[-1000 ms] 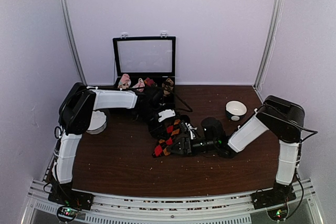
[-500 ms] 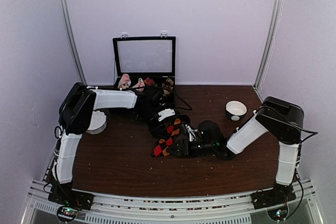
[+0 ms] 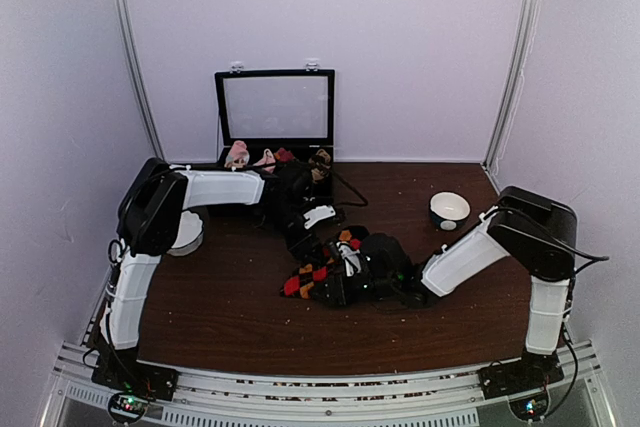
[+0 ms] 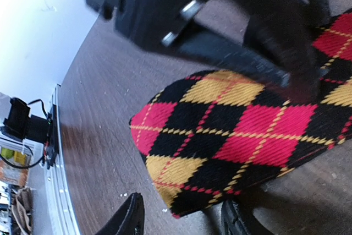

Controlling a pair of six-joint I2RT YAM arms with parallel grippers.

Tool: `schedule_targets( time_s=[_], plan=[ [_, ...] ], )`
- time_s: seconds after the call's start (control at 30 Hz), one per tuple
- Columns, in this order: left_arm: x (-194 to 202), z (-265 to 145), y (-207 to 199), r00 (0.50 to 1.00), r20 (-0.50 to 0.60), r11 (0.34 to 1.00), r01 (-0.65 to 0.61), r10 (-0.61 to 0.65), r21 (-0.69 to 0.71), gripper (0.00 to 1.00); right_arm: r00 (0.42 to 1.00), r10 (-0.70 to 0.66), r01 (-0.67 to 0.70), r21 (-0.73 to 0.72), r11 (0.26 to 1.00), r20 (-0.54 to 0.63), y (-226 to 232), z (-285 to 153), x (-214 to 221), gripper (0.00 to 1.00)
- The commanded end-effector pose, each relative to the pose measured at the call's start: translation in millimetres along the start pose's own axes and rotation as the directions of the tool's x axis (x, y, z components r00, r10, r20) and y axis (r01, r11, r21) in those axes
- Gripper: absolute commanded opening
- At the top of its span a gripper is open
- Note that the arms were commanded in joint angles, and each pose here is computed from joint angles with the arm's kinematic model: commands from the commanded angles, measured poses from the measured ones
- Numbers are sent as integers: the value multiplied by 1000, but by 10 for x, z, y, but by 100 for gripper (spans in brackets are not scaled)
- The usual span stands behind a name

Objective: Roll the socks
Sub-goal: Pick up the sock from the center of the board.

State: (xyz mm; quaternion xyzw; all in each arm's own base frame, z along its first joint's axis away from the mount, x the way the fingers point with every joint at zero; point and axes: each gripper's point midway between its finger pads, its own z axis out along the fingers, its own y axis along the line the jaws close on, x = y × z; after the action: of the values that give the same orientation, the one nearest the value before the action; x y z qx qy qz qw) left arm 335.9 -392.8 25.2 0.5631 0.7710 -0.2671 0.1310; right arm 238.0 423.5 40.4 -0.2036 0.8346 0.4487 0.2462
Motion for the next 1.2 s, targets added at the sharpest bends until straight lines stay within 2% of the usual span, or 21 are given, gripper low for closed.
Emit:
schedule_targets(
  time_s=[0.0, 0.13, 0.27, 0.5, 0.67, 0.8, 0.9, 1.03, 1.17],
  plan=[
    [382, 261, -13, 981, -132, 989, 146, -141, 28, 55, 994, -109, 108, 59, 992, 16, 84, 12, -31, 48],
    [524, 329, 96, 965, -184, 983, 183, -184, -26, 52, 988, -153, 152, 148, 977, -5, 58, 118, -45, 45],
    [608, 358, 119, 959, -204, 980, 192, -197, -46, 51, 991, -120, 107, 190, 976, 60, -4, 149, -156, 41],
    [715, 382, 144, 947, -231, 974, 212, -224, -74, 48, 992, -39, 19, 163, 986, 118, 5, 296, -260, 20],
    [746, 378, 112, 944, -235, 973, 221, -230, -66, 46, 986, 58, -64, 31, 997, 159, 144, 253, -355, 0],
    [744, 348, 145, 950, -234, 977, 191, -207, -90, 45, 962, 208, -172, -200, 965, 177, 414, 33, -536, 0],
    [714, 298, 162, 956, -225, 980, 168, -187, -104, 45, 950, 282, -228, -323, 919, 133, 602, -123, -581, 0],
    [700, 229, 141, 963, -229, 986, 121, -144, -113, 45, 926, 377, -355, -350, 867, -3, 647, -142, -388, 0],
    [692, 130, 63, 969, -230, 991, 63, -89, -117, 52, 857, 513, -496, -334, 801, -41, 432, -159, -231, 0]
  ],
)
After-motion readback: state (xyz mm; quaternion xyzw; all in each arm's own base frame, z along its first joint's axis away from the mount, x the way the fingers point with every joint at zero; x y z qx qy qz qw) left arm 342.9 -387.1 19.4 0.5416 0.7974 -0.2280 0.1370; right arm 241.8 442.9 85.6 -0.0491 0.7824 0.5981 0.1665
